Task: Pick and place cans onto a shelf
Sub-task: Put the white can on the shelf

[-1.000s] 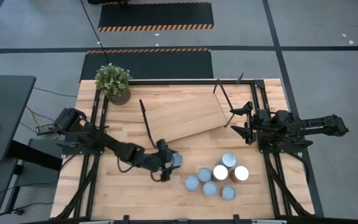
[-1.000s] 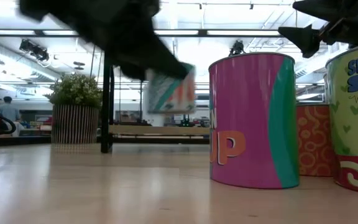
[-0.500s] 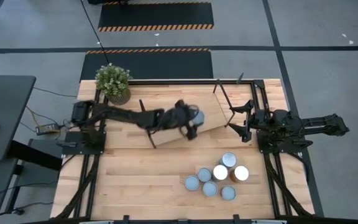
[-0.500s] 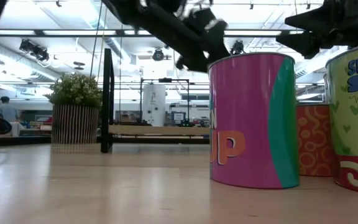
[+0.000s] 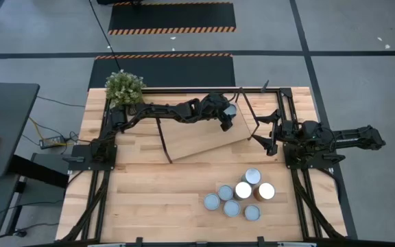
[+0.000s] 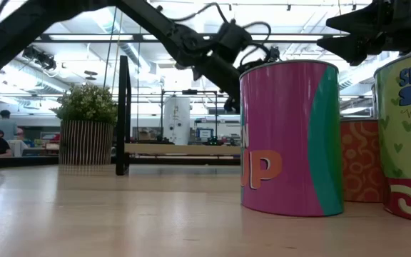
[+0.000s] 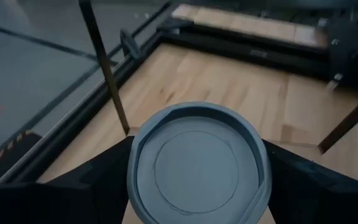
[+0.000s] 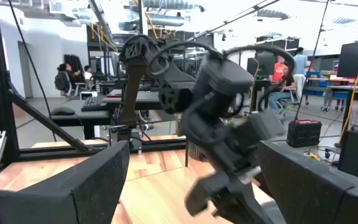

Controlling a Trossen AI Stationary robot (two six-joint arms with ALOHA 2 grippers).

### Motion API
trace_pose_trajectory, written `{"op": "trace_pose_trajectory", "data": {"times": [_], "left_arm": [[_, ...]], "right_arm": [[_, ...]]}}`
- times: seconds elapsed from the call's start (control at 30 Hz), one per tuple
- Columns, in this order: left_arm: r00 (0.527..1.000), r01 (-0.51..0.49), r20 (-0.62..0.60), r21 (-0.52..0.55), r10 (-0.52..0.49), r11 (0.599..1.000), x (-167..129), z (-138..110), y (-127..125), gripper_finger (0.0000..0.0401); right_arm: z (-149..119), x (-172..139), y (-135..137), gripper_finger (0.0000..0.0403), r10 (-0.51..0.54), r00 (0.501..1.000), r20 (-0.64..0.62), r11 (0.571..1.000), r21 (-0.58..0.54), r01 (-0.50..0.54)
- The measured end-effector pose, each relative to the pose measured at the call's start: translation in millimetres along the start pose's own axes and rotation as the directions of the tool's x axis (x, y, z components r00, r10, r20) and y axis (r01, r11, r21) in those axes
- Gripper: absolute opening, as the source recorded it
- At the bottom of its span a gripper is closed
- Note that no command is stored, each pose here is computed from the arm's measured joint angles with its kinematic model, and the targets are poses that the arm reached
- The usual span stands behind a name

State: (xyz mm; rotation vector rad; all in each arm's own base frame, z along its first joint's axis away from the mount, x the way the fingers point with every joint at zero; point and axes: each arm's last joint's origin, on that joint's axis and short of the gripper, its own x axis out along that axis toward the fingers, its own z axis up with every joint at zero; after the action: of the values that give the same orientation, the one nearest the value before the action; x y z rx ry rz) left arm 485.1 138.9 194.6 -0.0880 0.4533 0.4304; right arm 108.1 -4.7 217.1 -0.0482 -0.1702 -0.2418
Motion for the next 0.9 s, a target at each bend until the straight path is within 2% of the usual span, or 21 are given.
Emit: {"op": "trace_pose_trajectory", "data": {"times": [0.27,0.57,0.73,0.9], "left_arm": [[0.994,0.079,-0.078,-0.004,-0.079,0.997,18.6,-14.7,21.5,0.0313],[0.993,0.104,-0.074,0.1,-0.097,0.989,18.0,-14.7,14.3,0.0395],[0.998,0.043,-0.05,0.244,-0.032,0.969,11.2,-6.2,11.0,0.039],[0.999,0.039,-0.045,0.287,-0.027,0.957,10.8,-4.7,14.6,0.0389]], "right_arm": [[0.1,-0.1,0.7,0.0361,0.007,1.0,0.001,1.0,0.005,-0.007],[0.0,0.0,1.4,0.0361,0.023,1.0,0.001,1.0,0.02,-0.023],[0.0,-0.1,2.0,0.0361,0.039,0.999,0.002,0.999,0.023,-0.039],[-0.1,-0.2,2.4,0.0361,0.042,0.999,0.001,0.999,0.026,-0.042]]}}
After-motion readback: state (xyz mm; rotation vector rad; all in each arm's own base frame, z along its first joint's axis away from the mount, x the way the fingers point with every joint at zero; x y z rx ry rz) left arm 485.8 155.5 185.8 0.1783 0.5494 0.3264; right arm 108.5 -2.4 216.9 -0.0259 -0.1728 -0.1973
